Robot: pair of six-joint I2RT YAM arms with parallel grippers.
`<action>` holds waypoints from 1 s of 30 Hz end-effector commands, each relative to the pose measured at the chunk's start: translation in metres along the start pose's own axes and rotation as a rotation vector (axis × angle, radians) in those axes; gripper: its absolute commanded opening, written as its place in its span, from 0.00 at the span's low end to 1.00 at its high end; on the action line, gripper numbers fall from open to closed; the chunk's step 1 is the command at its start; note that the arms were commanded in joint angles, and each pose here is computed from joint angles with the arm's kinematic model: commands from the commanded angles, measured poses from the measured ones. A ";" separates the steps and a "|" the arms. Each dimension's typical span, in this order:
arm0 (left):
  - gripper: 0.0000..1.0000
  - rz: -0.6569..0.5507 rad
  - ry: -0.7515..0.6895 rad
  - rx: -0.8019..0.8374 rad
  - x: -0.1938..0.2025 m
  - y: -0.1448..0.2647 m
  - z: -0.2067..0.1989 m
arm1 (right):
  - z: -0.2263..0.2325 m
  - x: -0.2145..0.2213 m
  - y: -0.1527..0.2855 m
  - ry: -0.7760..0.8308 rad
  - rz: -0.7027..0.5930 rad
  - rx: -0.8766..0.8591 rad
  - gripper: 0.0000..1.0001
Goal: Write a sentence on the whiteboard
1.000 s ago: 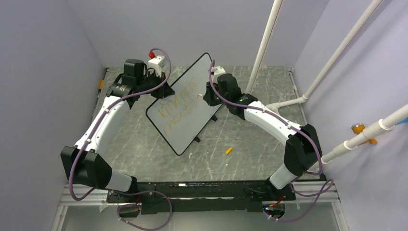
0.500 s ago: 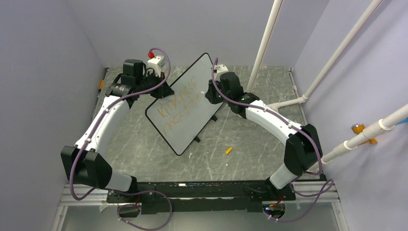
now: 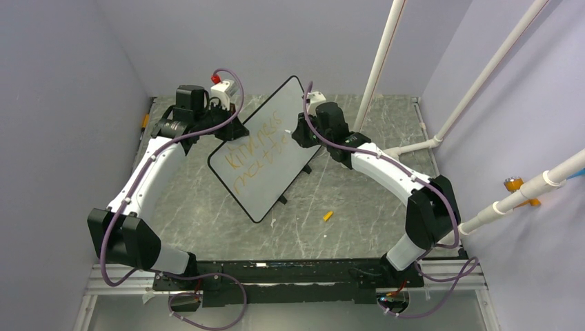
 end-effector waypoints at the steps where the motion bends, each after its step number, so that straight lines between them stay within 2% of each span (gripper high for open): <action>1: 0.00 0.187 -0.060 -0.124 0.036 -0.005 0.021 | 0.003 -0.012 -0.006 0.002 -0.049 -0.032 0.00; 16: 0.00 0.183 -0.060 -0.126 0.036 -0.004 0.021 | -0.007 0.016 -0.002 -0.017 0.009 0.000 0.00; 30: 0.00 0.185 -0.061 -0.129 0.036 -0.003 0.021 | 0.003 0.002 0.007 -0.033 -0.016 -0.039 0.00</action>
Point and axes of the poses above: each gripper's point midway between its finger pads, its own y axis back along the fingers, its own z axis along the line the jaws close on, x = y × z, the point moved 9 cm from there along y, back along the fingers, and after that the axes turned 8 degrees about -y, right-handed, at the moved point
